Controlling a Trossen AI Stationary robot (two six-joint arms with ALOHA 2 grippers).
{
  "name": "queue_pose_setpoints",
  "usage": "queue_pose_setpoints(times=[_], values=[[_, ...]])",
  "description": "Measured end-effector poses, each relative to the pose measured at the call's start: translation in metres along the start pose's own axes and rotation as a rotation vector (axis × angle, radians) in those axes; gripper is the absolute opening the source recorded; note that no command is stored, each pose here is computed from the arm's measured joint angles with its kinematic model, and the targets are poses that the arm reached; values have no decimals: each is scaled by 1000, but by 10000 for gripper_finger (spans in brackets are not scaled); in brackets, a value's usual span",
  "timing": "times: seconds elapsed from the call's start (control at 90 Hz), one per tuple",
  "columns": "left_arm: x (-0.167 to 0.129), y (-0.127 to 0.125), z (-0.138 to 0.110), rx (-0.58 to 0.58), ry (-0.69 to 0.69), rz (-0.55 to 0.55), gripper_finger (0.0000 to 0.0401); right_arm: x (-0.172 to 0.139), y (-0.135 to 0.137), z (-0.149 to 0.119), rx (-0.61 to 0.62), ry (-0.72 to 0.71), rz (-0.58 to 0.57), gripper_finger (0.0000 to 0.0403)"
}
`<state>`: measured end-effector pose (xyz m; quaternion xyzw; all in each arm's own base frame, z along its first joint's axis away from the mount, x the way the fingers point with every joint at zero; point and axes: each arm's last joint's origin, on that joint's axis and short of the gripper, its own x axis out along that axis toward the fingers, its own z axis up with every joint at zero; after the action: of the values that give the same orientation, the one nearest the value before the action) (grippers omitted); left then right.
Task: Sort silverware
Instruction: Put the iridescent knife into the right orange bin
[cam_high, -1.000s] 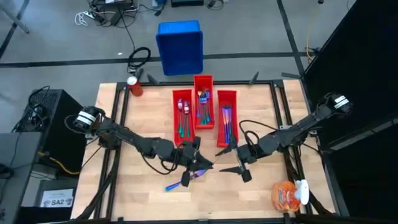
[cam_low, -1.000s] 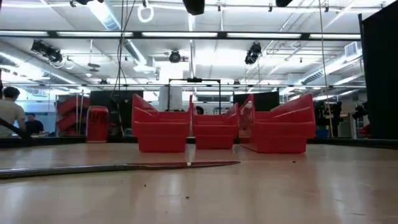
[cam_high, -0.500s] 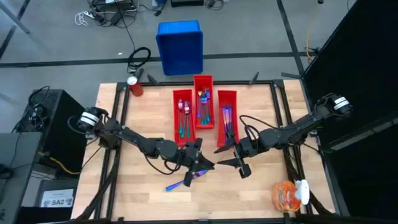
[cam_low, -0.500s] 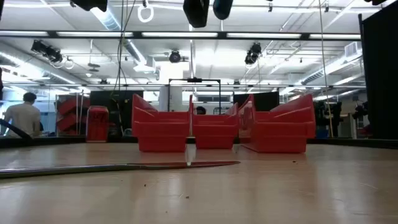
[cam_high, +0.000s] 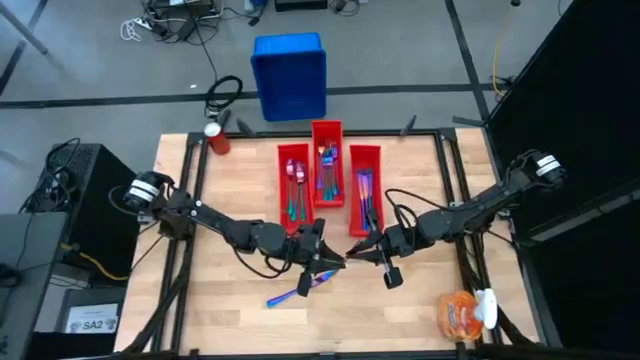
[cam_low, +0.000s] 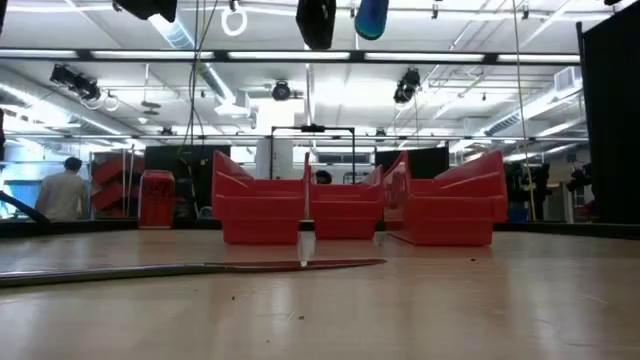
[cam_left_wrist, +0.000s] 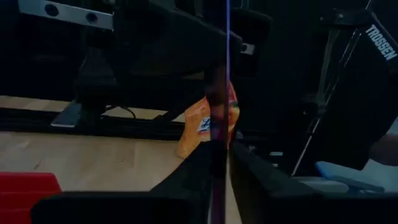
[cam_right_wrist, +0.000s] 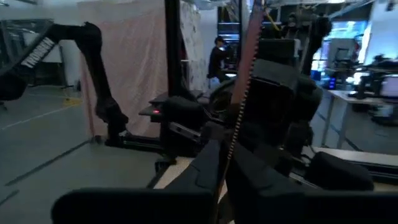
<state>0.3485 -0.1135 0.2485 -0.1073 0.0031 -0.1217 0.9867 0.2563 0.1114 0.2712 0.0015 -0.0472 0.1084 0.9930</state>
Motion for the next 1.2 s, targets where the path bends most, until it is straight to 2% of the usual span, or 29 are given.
queue_pose_setpoints(times=[0.111,0.222,0.378,0.567,0.733,0.989,1.2], values=[[-3,0,3,5,41,18,84,-4,2,2,-14,22,-53,0],[-11,0,9,9,82,108,118,-11,2,5,-31,54,-147,0],[-27,-8,26,16,86,163,155,-20,1,12,-57,74,-275,1],[-42,-14,23,61,164,427,169,-31,-13,17,-89,126,-493,1],[-46,-14,14,24,226,503,170,-39,-43,18,-10,156,-653,1],[-48,-15,9,3,259,520,170,-46,-80,10,61,256,-687,1],[-47,-14,5,7,271,521,170,-47,-90,3,126,320,-634,0]])
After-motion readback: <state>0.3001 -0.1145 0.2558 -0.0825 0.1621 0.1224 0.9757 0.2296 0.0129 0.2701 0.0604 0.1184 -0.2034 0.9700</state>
